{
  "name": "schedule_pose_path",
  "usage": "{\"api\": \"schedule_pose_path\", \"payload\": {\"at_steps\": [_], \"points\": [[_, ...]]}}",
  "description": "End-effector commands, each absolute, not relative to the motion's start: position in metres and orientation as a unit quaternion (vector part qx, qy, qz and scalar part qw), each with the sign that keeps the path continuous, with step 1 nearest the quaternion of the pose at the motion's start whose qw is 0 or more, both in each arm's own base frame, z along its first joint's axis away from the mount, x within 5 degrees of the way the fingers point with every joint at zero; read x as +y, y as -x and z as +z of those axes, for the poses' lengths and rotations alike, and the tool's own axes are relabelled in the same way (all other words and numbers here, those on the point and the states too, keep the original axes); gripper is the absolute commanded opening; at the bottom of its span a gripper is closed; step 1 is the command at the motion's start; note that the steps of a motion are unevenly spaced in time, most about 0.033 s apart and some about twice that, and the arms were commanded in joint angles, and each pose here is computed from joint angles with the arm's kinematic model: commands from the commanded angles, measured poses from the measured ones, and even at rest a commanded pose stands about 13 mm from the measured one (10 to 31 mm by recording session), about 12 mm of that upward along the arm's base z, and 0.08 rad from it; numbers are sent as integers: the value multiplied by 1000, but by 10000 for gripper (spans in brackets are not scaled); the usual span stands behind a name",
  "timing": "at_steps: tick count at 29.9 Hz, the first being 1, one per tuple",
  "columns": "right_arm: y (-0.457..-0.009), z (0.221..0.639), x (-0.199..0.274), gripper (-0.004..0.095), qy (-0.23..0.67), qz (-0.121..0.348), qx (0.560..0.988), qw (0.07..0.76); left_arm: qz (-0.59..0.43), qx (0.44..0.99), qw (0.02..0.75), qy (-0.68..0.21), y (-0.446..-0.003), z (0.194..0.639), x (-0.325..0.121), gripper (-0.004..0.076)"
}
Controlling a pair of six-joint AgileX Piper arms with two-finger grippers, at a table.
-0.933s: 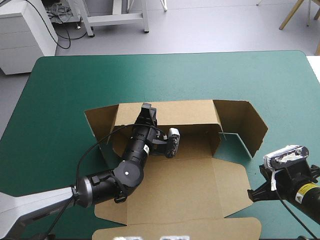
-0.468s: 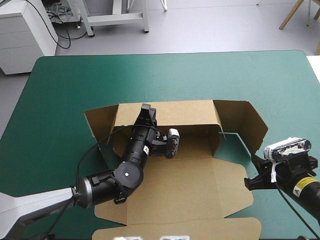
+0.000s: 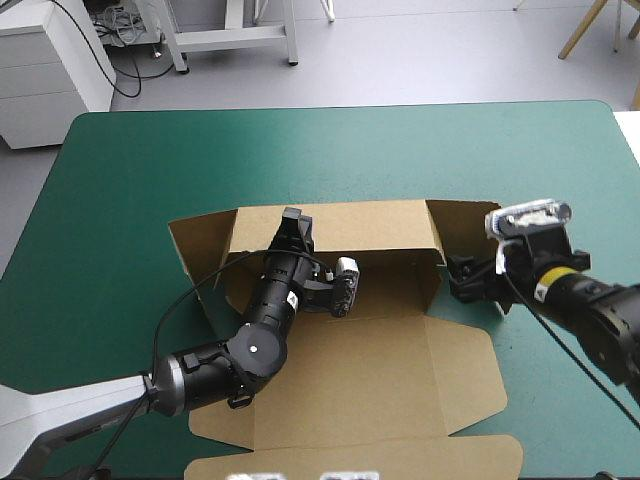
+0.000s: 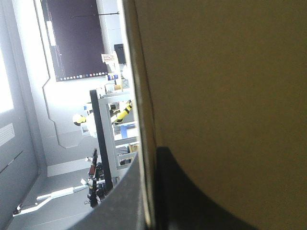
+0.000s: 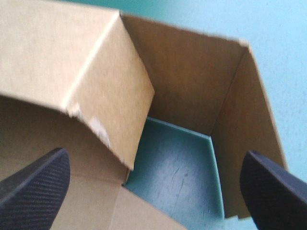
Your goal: Fold the box
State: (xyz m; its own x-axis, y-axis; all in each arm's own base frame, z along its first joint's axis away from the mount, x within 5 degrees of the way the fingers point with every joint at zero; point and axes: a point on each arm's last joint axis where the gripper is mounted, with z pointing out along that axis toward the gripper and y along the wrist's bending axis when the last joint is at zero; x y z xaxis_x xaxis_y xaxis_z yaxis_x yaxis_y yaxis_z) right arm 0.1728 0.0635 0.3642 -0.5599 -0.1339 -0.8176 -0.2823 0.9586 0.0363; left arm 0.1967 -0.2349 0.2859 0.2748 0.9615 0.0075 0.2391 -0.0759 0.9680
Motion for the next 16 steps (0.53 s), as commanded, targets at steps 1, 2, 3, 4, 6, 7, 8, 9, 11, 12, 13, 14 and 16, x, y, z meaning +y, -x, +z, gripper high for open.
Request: {"api": "schedule_pose_path", "payload": {"at_steps": [1,2,3,4,6,7,8,9,11,12,13,14,16], "points": [[-201,406,68,891,113,65,855,502,403,436,522,-613,-194,310,-233,-10],[-210,414,69,891,104,61,858,499,403,436,522,-613,-194,310,-233,-10],[-216,424,69,891,98,56,858,502,403,436,522,-613,-194,310,-233,-10],[-225,431,68,891,92,50,861,498,403,436,522,-613,-194,310,-233,-10],[-242,440,64,891,80,33,869,488,403,436,522,-613,-194,310,-233,-10],[-251,445,61,891,74,27,872,483,403,436,522,-613,-194,310,-233,-10],[-261,448,58,891,70,23,876,477,402,436,522,-613,-194,310,-233,-10],[-268,449,55,891,72,21,879,471,402,436,522,-613,-194,310,-233,-10],[-287,448,50,891,77,29,891,446,402,436,522,-613,-194,310,-233,-10],[-294,448,49,891,79,38,895,437,402,436,522,-613,-194,310,-233,-10],[-305,442,46,891,81,41,905,415,402,435,522,-613,-194,310,-233,-10],[-312,440,45,891,81,49,909,405,402,435,522,-613,-194,310,-233,-10],[-328,431,44,891,85,52,922,374,402,435,522,-613,-194,310,-233,-10]]}}
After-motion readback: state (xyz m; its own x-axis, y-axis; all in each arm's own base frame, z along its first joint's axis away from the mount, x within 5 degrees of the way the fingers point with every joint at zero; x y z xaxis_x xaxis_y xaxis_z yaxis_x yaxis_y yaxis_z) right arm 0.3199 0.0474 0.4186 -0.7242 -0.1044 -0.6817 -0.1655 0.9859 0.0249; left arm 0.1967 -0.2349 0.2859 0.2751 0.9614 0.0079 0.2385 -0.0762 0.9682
